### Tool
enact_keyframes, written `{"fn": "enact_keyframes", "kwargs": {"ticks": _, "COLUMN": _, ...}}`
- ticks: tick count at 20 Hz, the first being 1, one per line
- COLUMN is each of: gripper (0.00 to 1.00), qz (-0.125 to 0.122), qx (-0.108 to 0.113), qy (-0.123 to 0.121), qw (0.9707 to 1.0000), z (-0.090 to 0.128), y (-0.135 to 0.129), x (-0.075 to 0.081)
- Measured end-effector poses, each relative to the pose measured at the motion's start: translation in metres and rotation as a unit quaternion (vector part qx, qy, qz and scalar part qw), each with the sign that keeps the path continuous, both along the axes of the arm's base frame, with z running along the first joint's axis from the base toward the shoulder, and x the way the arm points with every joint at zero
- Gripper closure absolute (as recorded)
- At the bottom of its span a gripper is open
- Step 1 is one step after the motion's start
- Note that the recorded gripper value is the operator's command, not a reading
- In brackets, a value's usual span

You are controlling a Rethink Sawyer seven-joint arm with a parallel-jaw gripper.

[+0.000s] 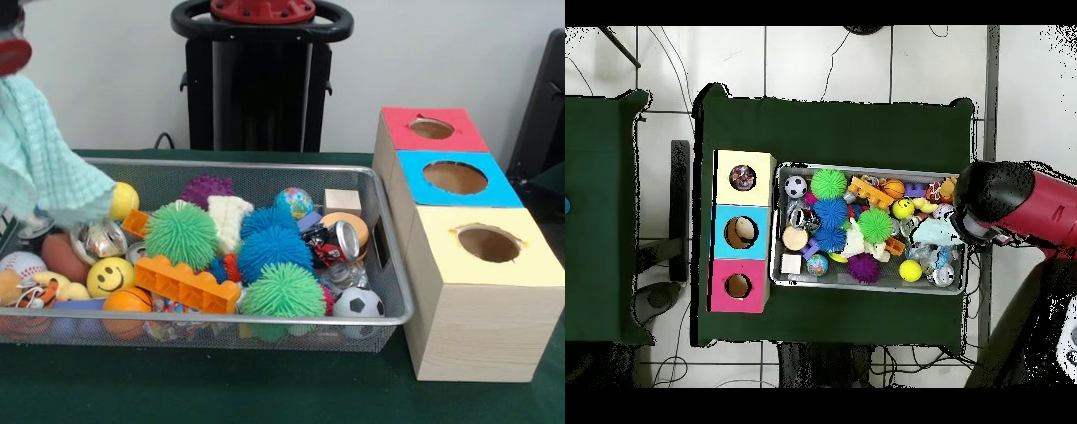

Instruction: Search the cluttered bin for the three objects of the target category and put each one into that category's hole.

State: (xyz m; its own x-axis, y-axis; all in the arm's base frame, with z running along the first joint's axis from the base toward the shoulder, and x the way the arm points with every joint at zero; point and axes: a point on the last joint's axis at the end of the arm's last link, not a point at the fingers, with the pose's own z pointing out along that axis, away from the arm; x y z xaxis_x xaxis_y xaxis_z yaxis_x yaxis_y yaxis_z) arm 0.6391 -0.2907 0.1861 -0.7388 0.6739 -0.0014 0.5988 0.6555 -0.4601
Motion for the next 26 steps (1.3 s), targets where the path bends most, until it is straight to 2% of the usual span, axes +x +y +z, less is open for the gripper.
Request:
{"fn": "enact_keyframes", "kwargs": {"ticks": 5, "gripper": 1.0, "qz": -0.005, "qx": -0.002, "qy": -0.012, "qw": 0.9999, "z": 0.026, "y": 0.0, "x": 0.0}}
{"fn": "enact_keyframes", "kwargs": {"ticks": 11, "gripper": 1.0, "qz": -0.009, "qx": 0.0, "qy": -0.019, "qw": 0.9998, "z": 0.038, "y": 0.001, "x": -0.005}}
{"fn": "enact_keyframes", "kwargs": {"ticks": 18, "gripper": 1.0, "qz": -0.013, "qx": 0.018, "qy": -0.006, "qw": 0.9997, "z": 0.023, "y": 0.011, "x": -0.017}}
{"fn": "enact_keyframes", "kwargs": {"ticks": 21, "gripper": 1.0, "qz": -0.016, "qx": 0.034, "qy": 0.003, "qw": 0.9993, "z": 0.011, "y": 0.021, "x": -0.024}}
{"fn": "enact_keyframes", "kwargs": {"ticks": 26, "gripper": 1.0, "qz": -0.009, "qx": 0.055, "qy": 0.0, "qw": 0.9984, "z": -0.009, "y": 0.039, "x": -0.028}}
